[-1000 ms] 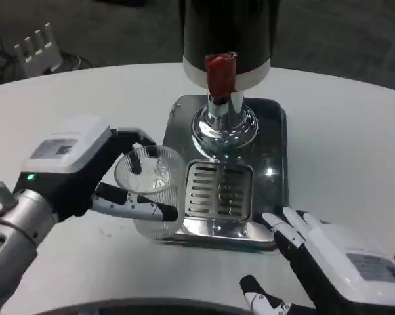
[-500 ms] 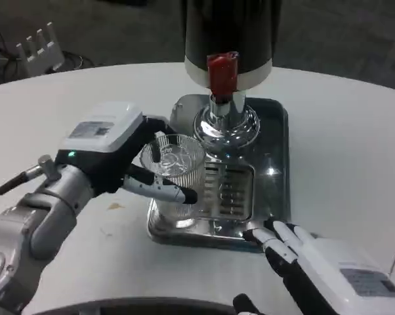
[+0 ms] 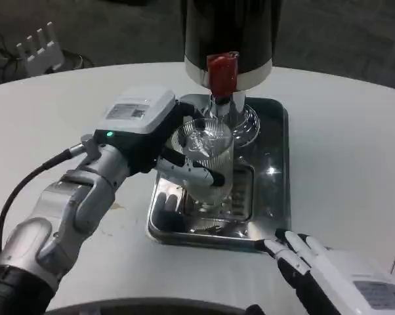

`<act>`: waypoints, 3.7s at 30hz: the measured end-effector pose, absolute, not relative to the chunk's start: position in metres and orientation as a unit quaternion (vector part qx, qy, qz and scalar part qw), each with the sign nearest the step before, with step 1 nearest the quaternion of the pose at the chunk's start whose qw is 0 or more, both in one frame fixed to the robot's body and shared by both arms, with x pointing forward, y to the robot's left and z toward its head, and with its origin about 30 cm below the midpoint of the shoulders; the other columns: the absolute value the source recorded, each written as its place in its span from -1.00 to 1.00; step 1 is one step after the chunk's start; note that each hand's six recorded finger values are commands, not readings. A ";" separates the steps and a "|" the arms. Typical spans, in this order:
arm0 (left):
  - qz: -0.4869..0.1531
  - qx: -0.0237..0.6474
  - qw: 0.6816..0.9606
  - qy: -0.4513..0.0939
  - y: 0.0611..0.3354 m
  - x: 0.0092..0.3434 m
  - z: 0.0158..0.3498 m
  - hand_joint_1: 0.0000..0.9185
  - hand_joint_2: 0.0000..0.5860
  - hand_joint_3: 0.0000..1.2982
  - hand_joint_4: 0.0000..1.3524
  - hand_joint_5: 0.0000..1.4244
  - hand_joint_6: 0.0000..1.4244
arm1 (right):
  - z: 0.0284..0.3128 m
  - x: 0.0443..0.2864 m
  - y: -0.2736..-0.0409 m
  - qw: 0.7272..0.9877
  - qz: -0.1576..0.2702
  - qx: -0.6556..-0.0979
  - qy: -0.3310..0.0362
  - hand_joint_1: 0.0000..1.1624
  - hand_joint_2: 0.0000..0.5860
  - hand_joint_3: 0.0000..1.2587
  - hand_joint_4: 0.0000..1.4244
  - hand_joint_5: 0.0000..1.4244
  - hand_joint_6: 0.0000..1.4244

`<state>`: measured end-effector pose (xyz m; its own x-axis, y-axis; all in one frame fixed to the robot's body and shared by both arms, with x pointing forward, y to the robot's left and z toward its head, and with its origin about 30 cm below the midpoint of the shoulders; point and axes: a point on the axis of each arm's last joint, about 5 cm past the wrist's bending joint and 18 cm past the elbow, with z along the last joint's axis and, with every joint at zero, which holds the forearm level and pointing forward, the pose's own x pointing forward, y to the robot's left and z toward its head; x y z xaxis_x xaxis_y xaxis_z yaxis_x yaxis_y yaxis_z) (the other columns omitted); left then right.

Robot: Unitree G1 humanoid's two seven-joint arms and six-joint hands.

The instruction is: Grasp the cup under the faucet to collect the drink, then remove the cup.

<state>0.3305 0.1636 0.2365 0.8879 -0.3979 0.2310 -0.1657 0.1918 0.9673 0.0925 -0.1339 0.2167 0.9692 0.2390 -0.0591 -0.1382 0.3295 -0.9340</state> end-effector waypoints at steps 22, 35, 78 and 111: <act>-0.123 0.647 0.722 -0.212 0.146 0.339 0.248 -0.71 -0.86 -0.01 -0.19 0.42 0.95 | 0.215 0.092 -0.142 0.827 0.119 -0.548 -0.042 -0.39 0.60 -0.79 -1.00 -0.98 -0.84; -0.115 0.654 0.719 -0.207 0.151 0.341 0.250 -0.73 -0.81 -0.10 -0.41 0.12 0.83 | 0.219 0.097 -0.142 0.840 0.117 -0.530 -0.030 -0.39 0.60 -0.78 -1.00 -0.96 -0.81; -0.072 0.509 0.802 -0.304 0.202 0.296 0.270 -1.00 -0.89 -0.48 -0.47 -0.34 0.10 | 0.222 0.101 -0.135 0.848 0.127 -0.513 -0.035 -0.37 0.63 -0.72 -1.00 -0.91 -0.79; -0.298 0.298 0.848 -0.321 0.190 0.309 0.346 -1.00 -0.57 -0.59 -0.64 -0.55 -0.38 | 0.222 0.100 -0.135 0.836 0.116 -0.535 -0.049 -0.36 0.63 -0.72 -0.99 -0.93 -0.83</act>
<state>0.3087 0.1896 0.3455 0.6155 -0.6972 0.3676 0.3143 0.6448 0.6968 0.0997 -0.1347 0.2224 0.9682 0.2463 -0.0427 -0.1420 0.4011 -0.9050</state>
